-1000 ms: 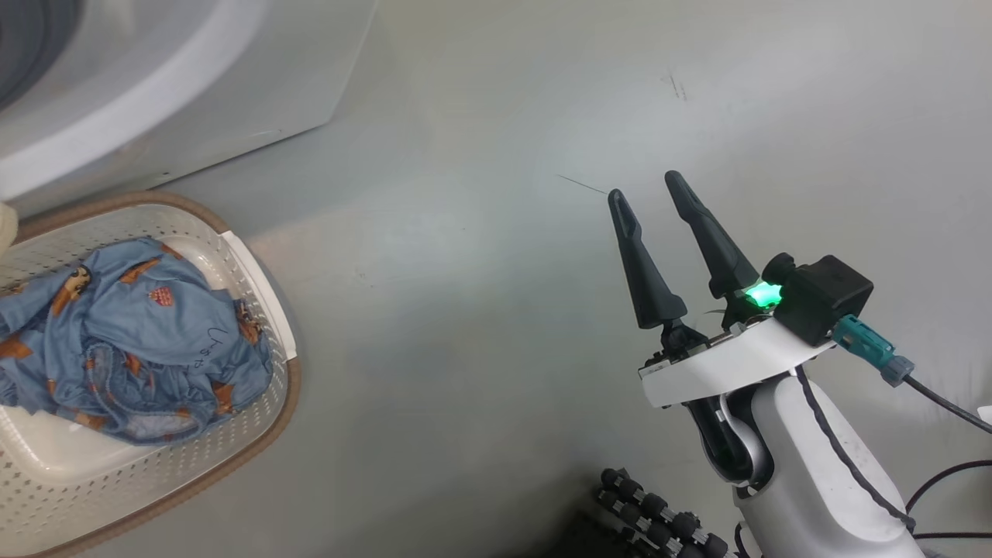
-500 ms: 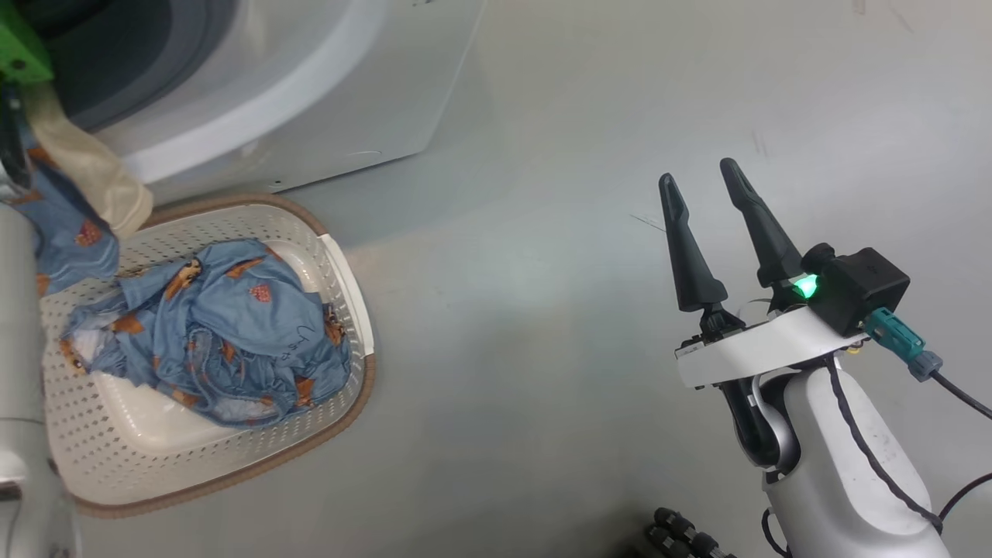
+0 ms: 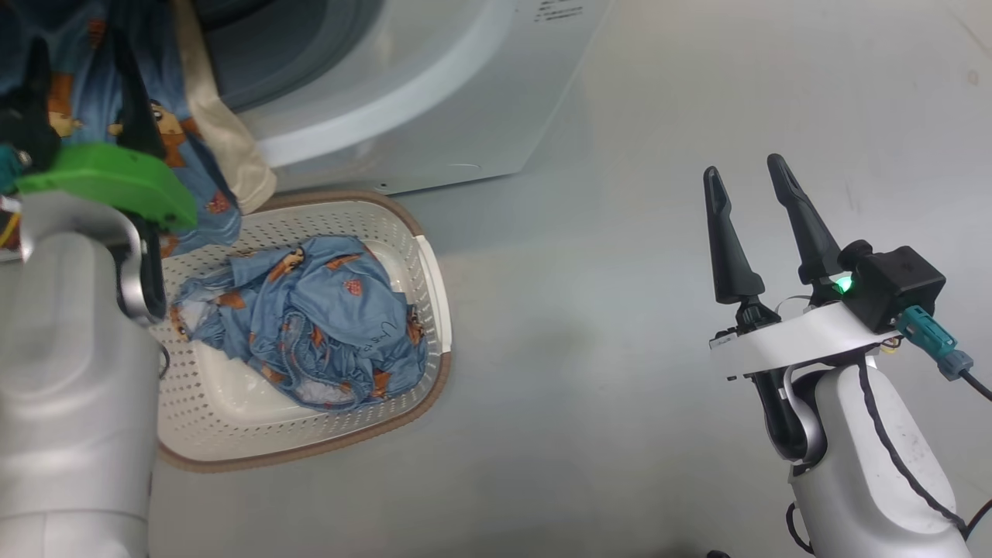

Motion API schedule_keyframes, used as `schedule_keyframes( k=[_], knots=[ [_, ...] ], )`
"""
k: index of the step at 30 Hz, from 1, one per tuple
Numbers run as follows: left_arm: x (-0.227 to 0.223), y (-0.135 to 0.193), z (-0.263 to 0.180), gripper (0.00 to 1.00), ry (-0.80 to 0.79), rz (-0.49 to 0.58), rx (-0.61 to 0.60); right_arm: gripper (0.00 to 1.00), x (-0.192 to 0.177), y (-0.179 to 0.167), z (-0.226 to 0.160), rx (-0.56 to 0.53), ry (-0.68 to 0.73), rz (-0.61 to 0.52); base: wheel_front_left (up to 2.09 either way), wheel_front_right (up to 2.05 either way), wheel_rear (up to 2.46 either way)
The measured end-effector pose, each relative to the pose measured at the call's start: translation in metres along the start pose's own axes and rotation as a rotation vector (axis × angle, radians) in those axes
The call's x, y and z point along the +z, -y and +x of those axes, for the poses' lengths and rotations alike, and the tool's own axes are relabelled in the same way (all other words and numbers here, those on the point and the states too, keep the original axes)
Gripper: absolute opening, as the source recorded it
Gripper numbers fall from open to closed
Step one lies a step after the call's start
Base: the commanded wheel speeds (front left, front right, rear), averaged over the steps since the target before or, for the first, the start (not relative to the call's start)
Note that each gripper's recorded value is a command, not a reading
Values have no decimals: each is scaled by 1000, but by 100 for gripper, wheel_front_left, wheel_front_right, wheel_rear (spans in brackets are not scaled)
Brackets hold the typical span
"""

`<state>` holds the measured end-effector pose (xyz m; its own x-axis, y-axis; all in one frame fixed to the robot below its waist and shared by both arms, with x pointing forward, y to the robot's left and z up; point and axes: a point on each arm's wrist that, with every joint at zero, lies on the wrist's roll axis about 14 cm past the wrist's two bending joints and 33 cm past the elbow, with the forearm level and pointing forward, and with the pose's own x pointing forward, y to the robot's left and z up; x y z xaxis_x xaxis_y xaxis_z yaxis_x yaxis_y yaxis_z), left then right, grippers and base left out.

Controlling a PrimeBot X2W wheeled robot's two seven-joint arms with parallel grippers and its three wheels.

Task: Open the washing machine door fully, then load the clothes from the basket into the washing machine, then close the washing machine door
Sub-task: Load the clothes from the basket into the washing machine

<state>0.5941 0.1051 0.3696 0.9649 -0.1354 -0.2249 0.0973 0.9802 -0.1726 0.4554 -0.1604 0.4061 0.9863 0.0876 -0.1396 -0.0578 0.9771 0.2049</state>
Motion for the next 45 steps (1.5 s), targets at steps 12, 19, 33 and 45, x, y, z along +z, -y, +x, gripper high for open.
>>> schedule_keyframes(
  k=[12,19,33,45],
  knots=[
    [-19,-24,-61,100,-32,-17,55,100,7,-17,4,52,24,5,0,0,0],
    [-25,-32,-85,100,-32,-20,78,100,8,-21,3,63,26,7,0,0,0],
    [-20,-31,-122,100,6,-52,90,100,6,-17,-3,55,16,-13,0,0,0],
    [-20,-28,-146,100,12,-56,88,100,6,-16,-10,50,11,-11,0,0,0]
  ],
)
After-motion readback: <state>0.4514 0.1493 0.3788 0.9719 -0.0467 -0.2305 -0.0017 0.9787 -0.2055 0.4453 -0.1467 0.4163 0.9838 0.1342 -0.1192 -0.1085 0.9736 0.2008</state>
